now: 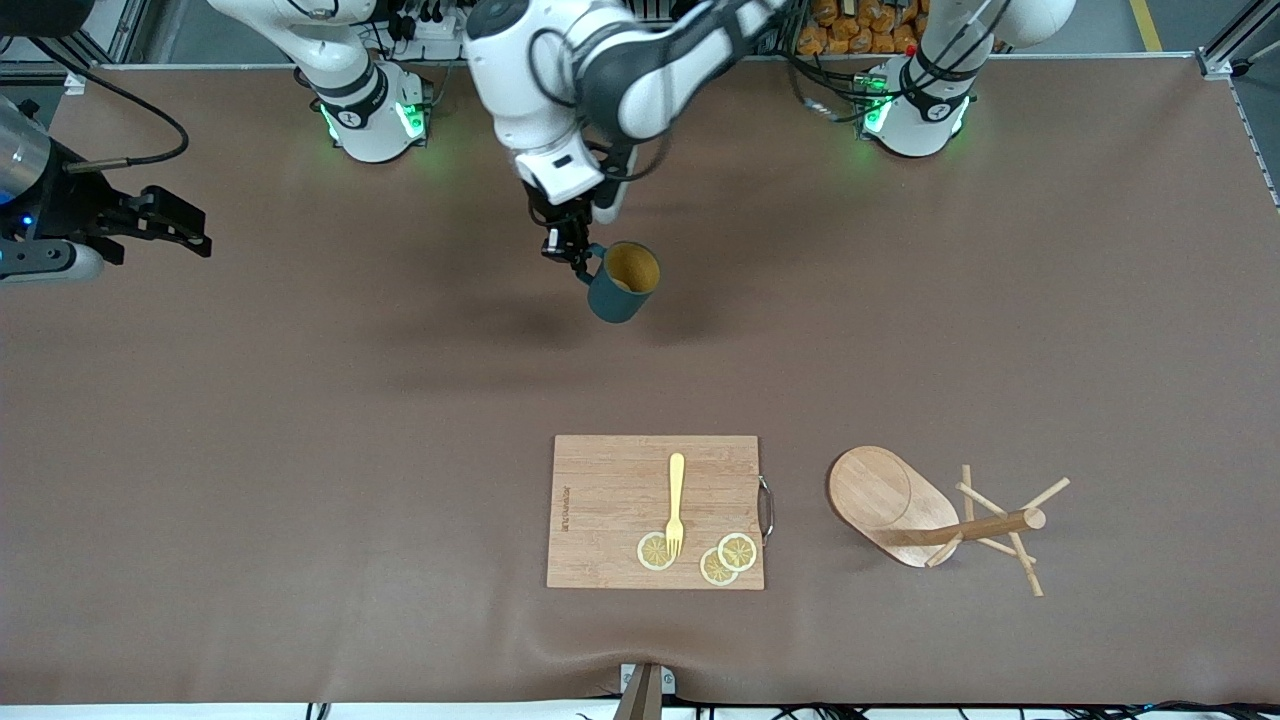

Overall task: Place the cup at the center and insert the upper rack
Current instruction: 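Carry the mug with the left gripper to the wooden mug tree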

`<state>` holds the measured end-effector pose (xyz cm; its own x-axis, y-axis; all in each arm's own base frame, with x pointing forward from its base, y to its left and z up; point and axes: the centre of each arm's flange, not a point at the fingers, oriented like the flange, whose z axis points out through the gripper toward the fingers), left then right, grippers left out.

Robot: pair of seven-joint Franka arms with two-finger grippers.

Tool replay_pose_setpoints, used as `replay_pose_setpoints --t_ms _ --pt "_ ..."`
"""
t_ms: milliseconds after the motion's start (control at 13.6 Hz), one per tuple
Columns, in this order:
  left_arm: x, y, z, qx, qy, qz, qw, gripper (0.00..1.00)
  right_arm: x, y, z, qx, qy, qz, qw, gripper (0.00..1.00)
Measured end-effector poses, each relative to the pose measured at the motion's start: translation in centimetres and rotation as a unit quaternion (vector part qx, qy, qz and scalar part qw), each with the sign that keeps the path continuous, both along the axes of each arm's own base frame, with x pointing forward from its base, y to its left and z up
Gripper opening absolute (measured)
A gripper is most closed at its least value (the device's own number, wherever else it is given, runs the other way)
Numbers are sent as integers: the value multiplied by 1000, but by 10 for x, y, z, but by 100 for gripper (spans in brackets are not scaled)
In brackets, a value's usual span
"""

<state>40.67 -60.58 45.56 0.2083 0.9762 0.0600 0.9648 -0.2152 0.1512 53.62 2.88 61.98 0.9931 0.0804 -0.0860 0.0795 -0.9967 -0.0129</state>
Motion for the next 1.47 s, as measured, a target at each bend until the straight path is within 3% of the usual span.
replay_pose_setpoints --t_ms 295,516,737,1105,1473 --pt "71 80 80 -98 45 -32 994 20 -2 7 1 0 0 6 1000 100" --pt "132 171 128 -189 67 -65 978 20 -3 10 1 0 1 9 1000 100" --pt "187 269 135 -262 88 -82 958 20 -4 13 2 -1 1 11 1000 100" --pt "231 375 111 -355 121 -111 920 20 -5 13 0 -1 3 11 1000 100" --pt "264 482 52 -443 142 -152 872 20 -6 13 -1 -1 4 11 1000 100"
